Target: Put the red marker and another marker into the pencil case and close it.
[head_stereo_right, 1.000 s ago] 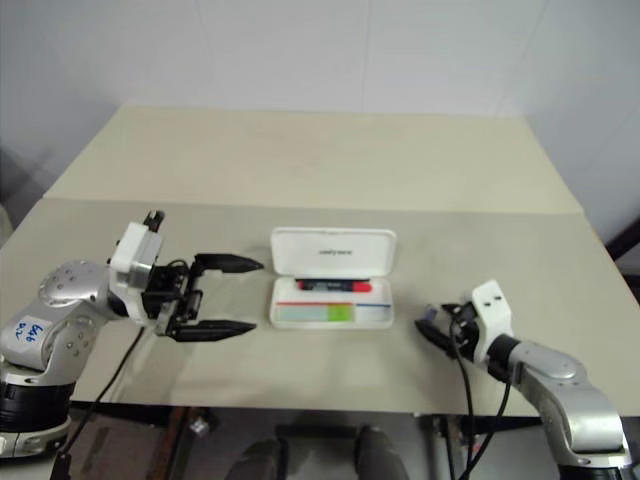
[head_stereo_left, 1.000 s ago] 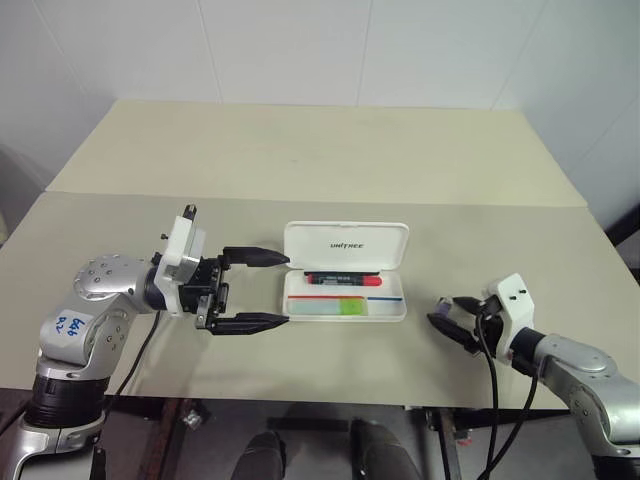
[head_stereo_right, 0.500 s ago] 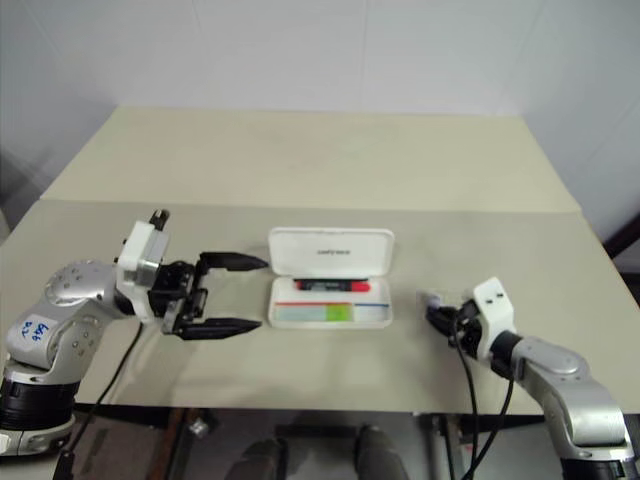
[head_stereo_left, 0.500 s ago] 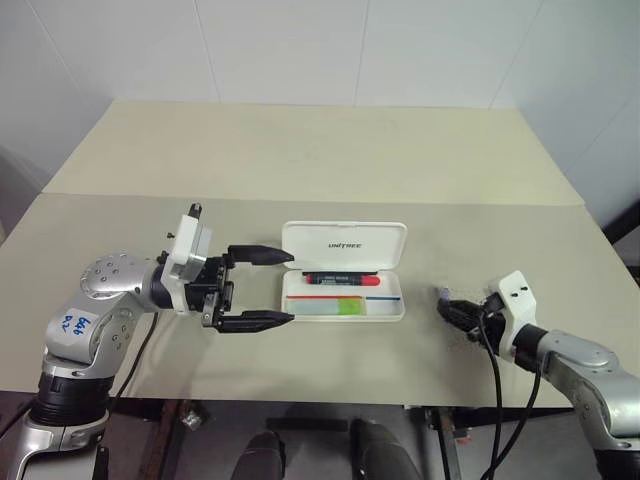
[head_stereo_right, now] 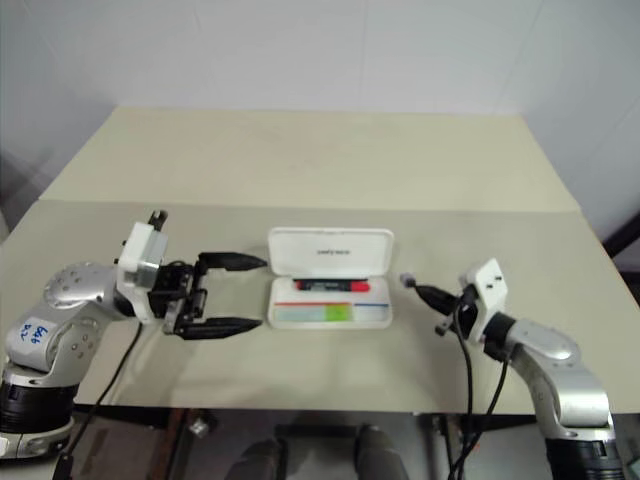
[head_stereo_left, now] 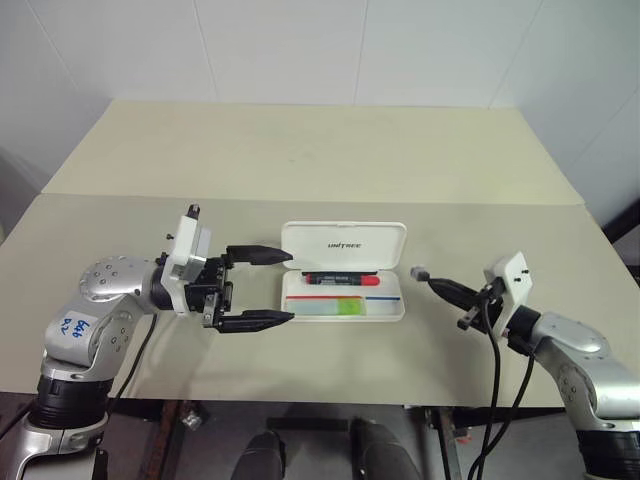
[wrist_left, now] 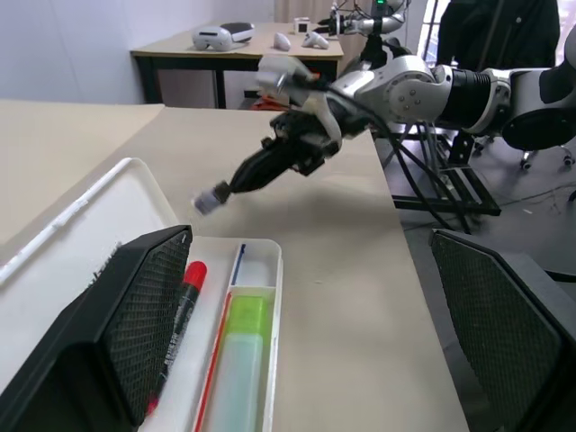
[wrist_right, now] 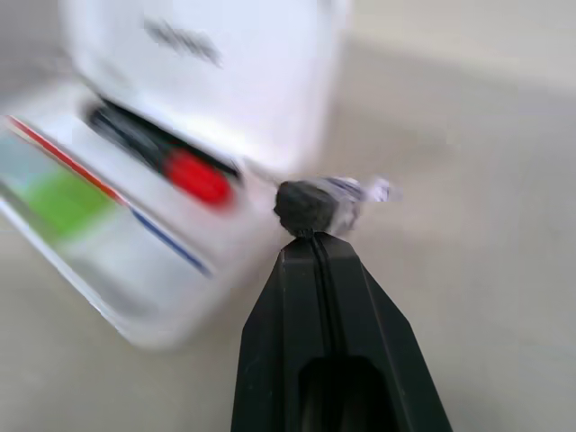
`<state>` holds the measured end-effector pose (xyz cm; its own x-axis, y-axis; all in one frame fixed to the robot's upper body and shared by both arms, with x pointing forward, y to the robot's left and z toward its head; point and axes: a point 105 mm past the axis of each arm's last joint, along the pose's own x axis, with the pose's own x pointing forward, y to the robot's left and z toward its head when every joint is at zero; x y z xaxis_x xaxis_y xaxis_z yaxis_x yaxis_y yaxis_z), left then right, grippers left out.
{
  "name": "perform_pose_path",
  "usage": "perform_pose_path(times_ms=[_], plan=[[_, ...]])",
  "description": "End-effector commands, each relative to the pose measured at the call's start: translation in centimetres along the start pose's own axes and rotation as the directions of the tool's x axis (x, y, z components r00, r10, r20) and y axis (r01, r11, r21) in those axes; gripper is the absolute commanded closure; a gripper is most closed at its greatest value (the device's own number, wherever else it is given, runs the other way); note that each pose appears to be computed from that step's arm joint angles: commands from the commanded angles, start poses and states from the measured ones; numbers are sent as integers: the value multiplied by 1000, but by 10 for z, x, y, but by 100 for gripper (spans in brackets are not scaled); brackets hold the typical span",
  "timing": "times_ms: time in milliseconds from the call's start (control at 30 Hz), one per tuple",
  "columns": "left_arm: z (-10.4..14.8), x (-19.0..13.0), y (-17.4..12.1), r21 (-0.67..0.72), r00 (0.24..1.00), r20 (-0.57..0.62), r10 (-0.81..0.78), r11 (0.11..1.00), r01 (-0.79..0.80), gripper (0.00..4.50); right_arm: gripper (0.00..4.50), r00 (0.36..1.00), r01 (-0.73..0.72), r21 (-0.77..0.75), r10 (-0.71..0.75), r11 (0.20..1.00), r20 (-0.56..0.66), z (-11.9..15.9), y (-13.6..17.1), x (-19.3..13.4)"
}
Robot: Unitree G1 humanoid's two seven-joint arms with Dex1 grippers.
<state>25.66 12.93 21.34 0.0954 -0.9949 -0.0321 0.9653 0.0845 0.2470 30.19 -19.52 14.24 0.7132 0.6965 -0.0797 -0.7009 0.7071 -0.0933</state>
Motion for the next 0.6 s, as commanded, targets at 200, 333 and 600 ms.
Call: perform_pose_path(times_ms=[200, 333, 600], plan=[[6, -6, -3, 34, 1000, 8, 14, 999, -14, 0, 413, 996, -65, -55, 69, 996, 63, 20, -1, -5], [4, -9, -5, 25, 1000, 3, 18, 1000, -19, 0, 413, 982, -174, -60, 177, 983, 62, 25, 13, -4], [-7, -28, -14, -6, 998, -54, 36, 999, -36, 0, 413, 954, -301, -101, 300, 948, -25, 21, 25, 4]])
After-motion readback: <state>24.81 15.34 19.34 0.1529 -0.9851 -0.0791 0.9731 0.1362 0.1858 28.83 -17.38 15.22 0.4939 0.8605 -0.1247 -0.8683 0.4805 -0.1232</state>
